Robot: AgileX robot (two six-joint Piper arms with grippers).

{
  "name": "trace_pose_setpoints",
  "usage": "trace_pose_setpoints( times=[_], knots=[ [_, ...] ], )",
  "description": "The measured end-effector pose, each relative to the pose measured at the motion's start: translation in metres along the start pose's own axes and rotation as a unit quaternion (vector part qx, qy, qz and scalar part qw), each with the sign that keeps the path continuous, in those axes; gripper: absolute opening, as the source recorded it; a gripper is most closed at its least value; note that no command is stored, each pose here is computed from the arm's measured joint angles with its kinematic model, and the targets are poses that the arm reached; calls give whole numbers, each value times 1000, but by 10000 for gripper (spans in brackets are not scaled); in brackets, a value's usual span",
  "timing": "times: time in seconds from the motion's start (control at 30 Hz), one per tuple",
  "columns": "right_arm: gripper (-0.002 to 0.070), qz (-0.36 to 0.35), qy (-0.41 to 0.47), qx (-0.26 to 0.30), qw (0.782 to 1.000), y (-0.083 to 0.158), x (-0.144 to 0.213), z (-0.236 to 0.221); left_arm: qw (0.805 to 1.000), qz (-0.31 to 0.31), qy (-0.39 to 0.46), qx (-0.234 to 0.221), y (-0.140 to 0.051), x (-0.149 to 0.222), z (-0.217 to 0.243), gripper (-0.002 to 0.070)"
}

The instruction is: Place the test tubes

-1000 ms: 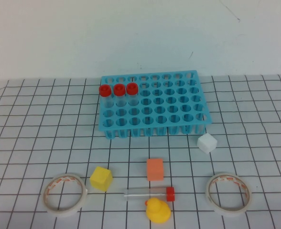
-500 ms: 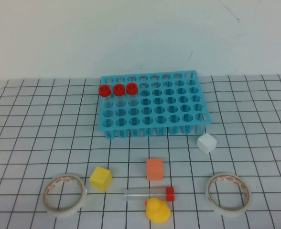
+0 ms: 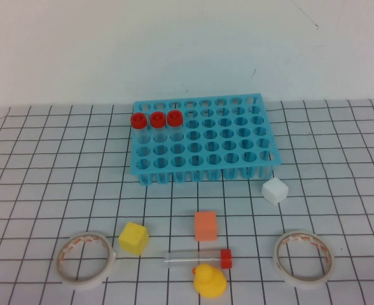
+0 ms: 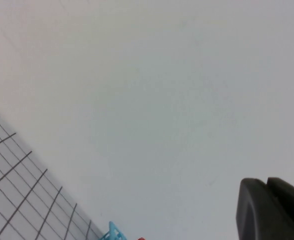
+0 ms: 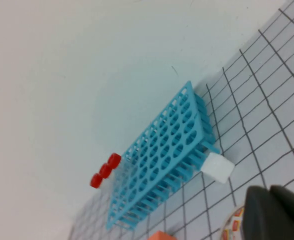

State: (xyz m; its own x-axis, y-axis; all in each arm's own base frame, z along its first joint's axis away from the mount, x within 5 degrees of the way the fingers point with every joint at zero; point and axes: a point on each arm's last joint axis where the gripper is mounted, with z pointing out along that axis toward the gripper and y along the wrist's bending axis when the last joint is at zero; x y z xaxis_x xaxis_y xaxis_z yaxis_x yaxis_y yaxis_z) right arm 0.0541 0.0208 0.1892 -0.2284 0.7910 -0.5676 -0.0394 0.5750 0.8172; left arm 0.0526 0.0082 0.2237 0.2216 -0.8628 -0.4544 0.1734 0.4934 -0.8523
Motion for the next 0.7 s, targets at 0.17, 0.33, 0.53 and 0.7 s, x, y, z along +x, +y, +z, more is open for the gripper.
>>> trace_pose_setpoints(
  times=[0.17,0.33,0.53,0.7],
  knots=[
    [-1,-71,13,-2,997,0,2,0,997,44,56,-42,3,7,0,-1],
    [-1,-122,22,-4,992,0,4,0,939,257,191,-122,-35,-7,16,-1],
    [-1,-150,27,-10,988,1,5,0,750,501,426,-76,-97,-22,76,-1],
    [-1,-154,29,-11,988,1,6,0,604,536,587,60,-120,-11,128,-1]
  ],
)
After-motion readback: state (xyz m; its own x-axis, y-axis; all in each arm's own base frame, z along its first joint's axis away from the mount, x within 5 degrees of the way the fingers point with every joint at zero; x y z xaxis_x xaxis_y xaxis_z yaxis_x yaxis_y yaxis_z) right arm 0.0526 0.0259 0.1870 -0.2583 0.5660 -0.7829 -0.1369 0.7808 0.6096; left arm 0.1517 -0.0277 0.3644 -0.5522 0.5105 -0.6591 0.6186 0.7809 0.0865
